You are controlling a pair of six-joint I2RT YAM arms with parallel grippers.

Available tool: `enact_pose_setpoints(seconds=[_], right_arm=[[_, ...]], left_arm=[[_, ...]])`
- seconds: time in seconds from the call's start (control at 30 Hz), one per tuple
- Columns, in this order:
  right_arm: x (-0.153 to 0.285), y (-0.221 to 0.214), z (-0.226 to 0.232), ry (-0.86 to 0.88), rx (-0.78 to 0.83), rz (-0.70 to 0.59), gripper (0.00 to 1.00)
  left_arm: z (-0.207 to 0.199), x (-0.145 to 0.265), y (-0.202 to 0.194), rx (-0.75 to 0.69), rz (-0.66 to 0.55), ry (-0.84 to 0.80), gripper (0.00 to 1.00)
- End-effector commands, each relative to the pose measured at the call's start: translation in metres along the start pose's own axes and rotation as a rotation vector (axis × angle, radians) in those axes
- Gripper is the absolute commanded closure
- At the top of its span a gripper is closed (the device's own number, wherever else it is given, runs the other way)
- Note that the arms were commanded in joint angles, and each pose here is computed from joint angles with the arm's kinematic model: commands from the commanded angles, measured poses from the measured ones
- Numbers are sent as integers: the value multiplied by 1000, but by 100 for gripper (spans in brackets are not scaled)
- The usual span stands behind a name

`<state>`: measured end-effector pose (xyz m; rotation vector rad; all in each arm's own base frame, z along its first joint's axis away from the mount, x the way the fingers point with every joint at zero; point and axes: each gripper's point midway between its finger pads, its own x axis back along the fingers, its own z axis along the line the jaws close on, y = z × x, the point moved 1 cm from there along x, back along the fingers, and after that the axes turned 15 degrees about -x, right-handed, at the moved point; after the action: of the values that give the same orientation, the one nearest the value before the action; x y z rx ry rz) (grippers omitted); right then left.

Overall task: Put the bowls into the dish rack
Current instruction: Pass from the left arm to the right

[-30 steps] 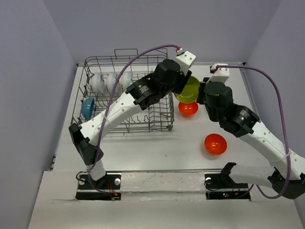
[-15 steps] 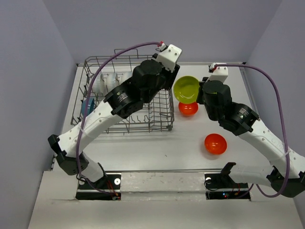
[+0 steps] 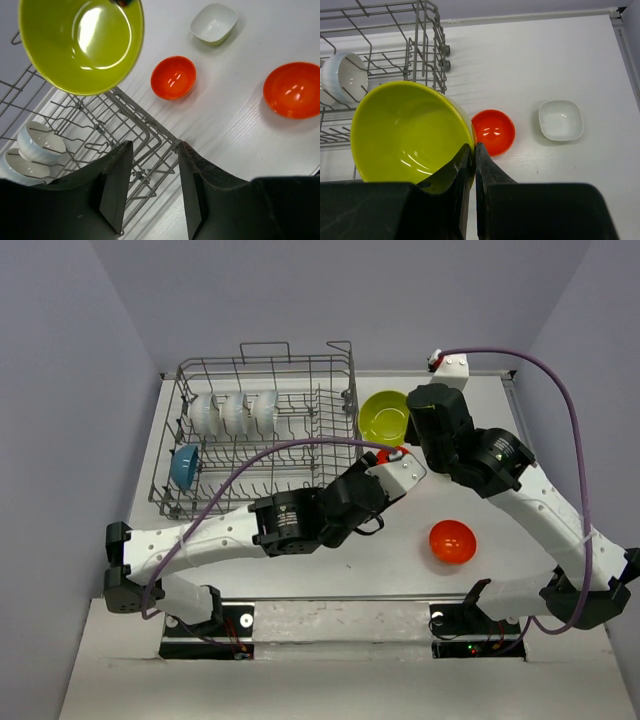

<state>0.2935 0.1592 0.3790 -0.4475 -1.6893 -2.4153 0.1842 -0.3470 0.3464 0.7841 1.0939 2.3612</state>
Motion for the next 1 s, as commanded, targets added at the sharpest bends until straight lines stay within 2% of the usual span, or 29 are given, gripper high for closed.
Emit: enact_pose_setpoints(seconds=[0.0, 0.17, 0.27, 0.37, 0.53, 0.77, 0.97], right_arm=[[15, 23, -2, -9, -69, -21, 99], [16, 14, 4, 17, -93, 28, 99], [17, 11, 4, 22, -102, 41, 99], [18, 9, 2, 17, -103, 46, 99], [19, 8, 2, 24, -117, 53, 99], [21, 8, 4, 33, -127, 60, 99], [21, 7, 5, 33, -130, 66, 99]], left_arm=[[5, 13, 0, 1, -43, 63, 47], [1, 16, 1, -18, -74, 118, 47], [13, 13, -9, -43, -17, 256, 48], [14, 12, -12, -60, 5, 326, 48], [13, 9, -12, -112, 13, 374, 48], [13, 7, 2, -80, -71, 381, 49], [10, 2, 5, -121, -102, 391, 49]])
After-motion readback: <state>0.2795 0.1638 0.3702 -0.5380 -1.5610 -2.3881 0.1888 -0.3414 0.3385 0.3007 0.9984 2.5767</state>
